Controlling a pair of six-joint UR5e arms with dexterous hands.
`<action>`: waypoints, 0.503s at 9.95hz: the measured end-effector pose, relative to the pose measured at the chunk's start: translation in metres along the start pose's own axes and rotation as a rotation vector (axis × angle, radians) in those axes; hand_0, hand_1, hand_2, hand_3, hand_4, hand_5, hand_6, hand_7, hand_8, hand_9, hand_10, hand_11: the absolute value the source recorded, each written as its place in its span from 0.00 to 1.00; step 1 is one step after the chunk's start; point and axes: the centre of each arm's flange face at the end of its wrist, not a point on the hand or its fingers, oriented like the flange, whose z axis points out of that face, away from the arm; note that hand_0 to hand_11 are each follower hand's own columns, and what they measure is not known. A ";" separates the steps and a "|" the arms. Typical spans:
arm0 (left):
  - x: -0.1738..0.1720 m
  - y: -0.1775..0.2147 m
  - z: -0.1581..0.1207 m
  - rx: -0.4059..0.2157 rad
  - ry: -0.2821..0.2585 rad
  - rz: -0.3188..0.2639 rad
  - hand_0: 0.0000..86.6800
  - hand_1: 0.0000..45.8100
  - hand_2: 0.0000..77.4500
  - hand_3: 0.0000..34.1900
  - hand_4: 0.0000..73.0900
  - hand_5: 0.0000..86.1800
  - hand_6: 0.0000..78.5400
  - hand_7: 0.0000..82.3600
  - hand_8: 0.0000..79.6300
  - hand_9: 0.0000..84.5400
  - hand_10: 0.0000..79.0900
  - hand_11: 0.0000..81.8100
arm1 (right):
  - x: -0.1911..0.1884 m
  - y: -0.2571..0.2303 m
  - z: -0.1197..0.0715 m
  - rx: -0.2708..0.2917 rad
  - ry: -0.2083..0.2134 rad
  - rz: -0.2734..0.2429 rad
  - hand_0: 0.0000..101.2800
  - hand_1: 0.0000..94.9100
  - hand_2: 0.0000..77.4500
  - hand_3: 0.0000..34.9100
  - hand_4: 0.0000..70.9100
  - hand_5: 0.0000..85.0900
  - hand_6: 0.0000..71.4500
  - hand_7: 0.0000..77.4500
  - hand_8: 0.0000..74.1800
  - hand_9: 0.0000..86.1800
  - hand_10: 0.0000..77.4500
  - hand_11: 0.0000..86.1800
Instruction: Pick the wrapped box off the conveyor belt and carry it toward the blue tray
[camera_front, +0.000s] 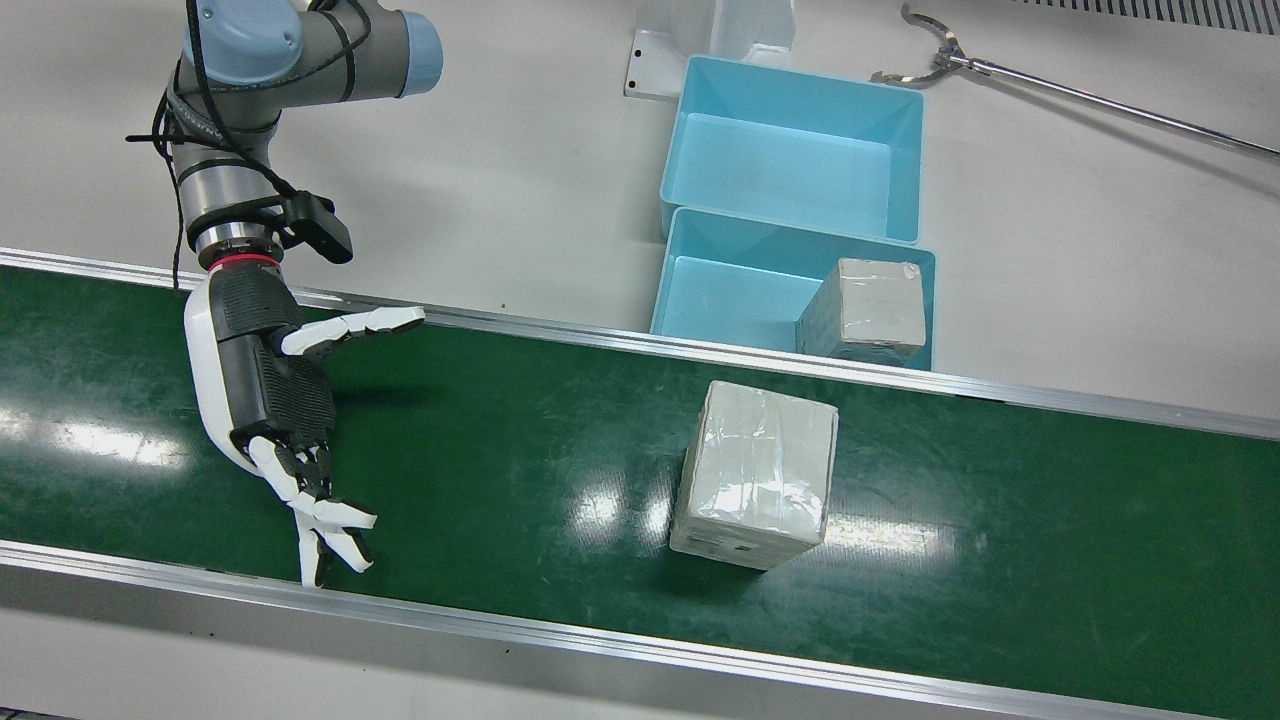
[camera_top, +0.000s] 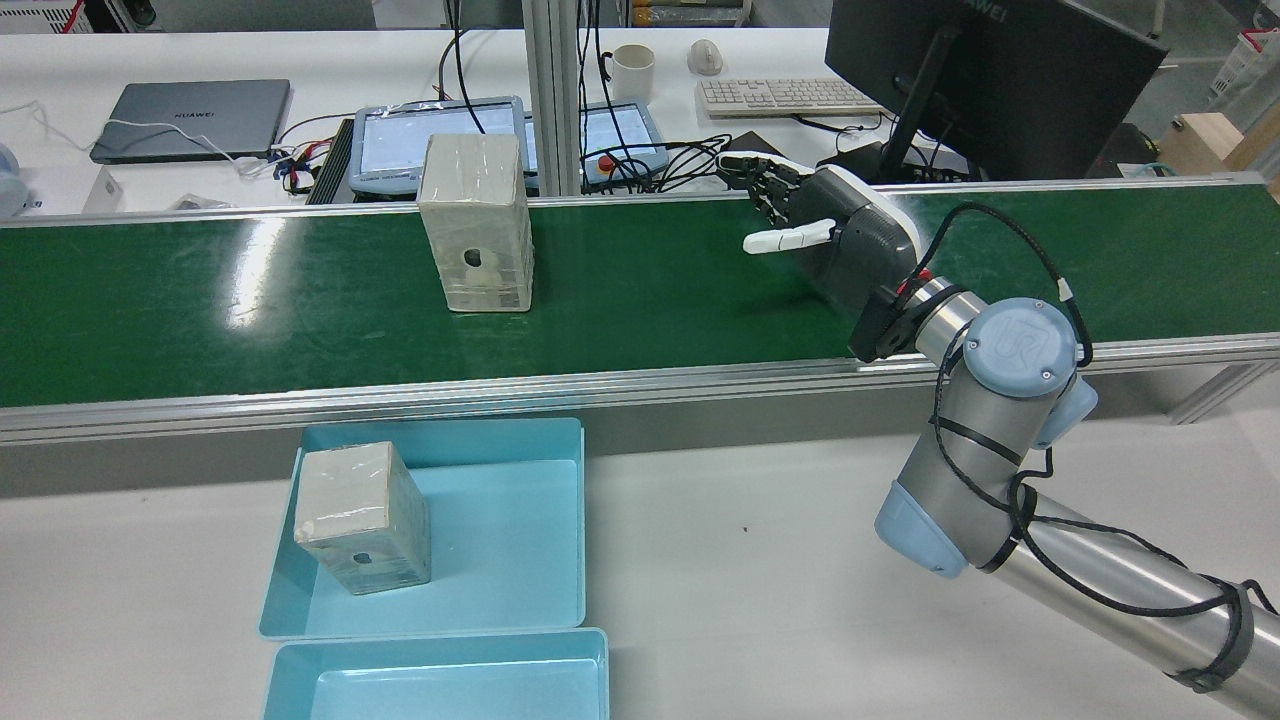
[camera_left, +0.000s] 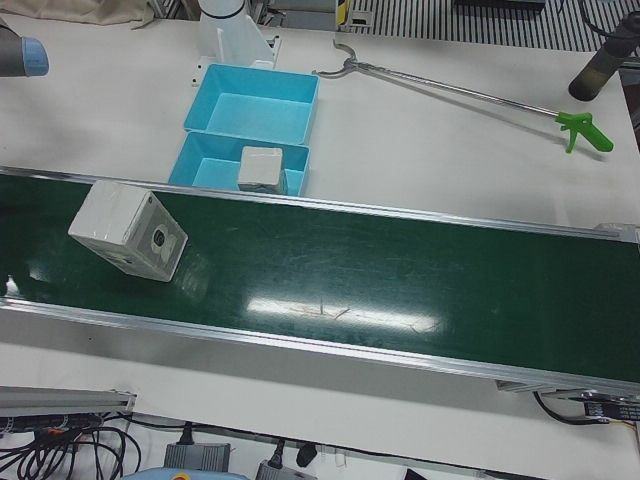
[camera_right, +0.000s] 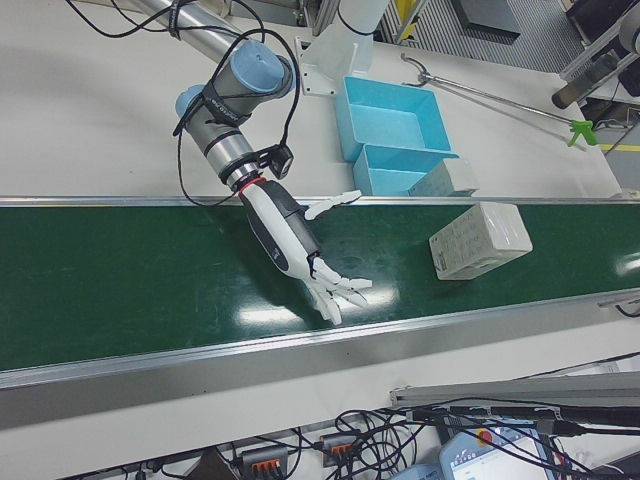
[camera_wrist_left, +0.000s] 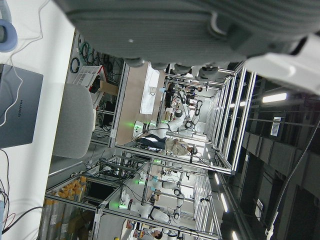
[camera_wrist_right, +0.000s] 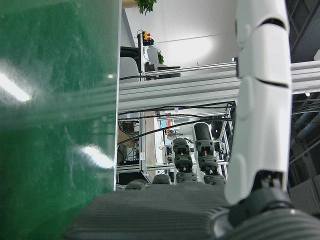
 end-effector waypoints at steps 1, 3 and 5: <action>0.000 0.000 0.000 0.000 0.000 0.000 0.00 0.00 0.01 0.00 0.00 0.01 0.01 0.01 0.01 0.00 0.01 0.01 | 0.000 0.000 0.000 0.001 0.000 0.000 0.47 0.15 0.13 0.00 0.18 0.26 0.07 0.08 0.00 0.02 0.00 0.01; 0.000 0.000 0.000 0.000 0.000 0.000 0.00 0.00 0.01 0.00 0.00 0.01 0.01 0.01 0.01 0.00 0.01 0.01 | -0.001 0.000 0.000 0.000 -0.002 0.001 0.47 0.15 0.13 0.00 0.18 0.25 0.07 0.08 0.00 0.02 0.00 0.01; 0.000 0.000 0.000 0.000 0.000 0.000 0.00 0.00 0.01 0.00 0.00 0.01 0.01 0.01 0.01 0.01 0.01 0.01 | -0.002 -0.004 -0.003 0.007 -0.003 0.000 0.47 0.15 0.13 0.00 0.16 0.25 0.06 0.06 0.00 0.02 0.00 0.01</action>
